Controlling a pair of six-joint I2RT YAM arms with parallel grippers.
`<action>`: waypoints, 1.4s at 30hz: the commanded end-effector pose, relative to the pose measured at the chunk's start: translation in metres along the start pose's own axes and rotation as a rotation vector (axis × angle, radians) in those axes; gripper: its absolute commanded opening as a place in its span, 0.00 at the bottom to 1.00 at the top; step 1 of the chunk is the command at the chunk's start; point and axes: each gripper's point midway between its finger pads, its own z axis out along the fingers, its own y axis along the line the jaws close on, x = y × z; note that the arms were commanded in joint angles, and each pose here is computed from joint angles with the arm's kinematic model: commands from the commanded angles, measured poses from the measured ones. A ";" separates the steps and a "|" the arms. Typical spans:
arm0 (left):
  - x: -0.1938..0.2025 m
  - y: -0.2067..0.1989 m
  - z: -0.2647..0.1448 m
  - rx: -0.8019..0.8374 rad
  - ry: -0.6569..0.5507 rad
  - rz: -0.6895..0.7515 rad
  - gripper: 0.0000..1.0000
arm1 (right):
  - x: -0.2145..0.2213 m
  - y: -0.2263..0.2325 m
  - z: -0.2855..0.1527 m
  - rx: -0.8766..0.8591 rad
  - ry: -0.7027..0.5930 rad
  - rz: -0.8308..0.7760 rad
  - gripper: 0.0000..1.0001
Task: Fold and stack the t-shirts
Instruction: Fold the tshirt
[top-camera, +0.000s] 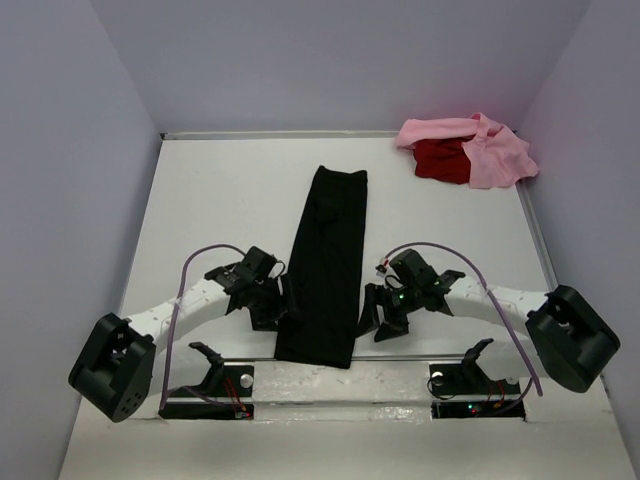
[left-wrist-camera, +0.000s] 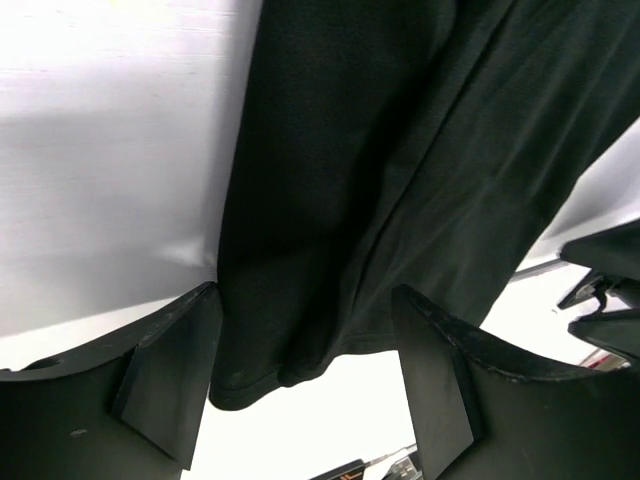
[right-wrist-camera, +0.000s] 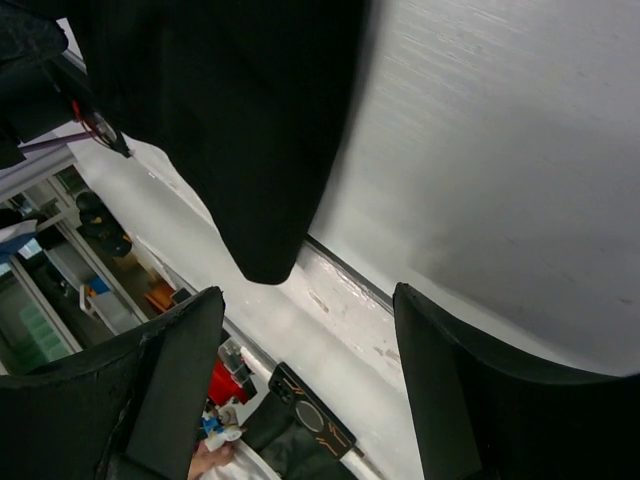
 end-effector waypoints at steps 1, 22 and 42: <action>0.000 -0.008 -0.001 0.046 -0.023 -0.017 0.77 | -0.015 0.021 0.013 -0.028 -0.038 -0.048 0.74; 0.038 0.006 -0.009 0.051 0.063 -0.013 0.68 | -0.002 0.040 0.064 -0.041 0.001 -0.012 0.64; 0.053 -0.003 0.002 0.056 0.123 0.026 0.45 | 0.005 0.037 0.064 -0.006 0.021 -0.004 0.37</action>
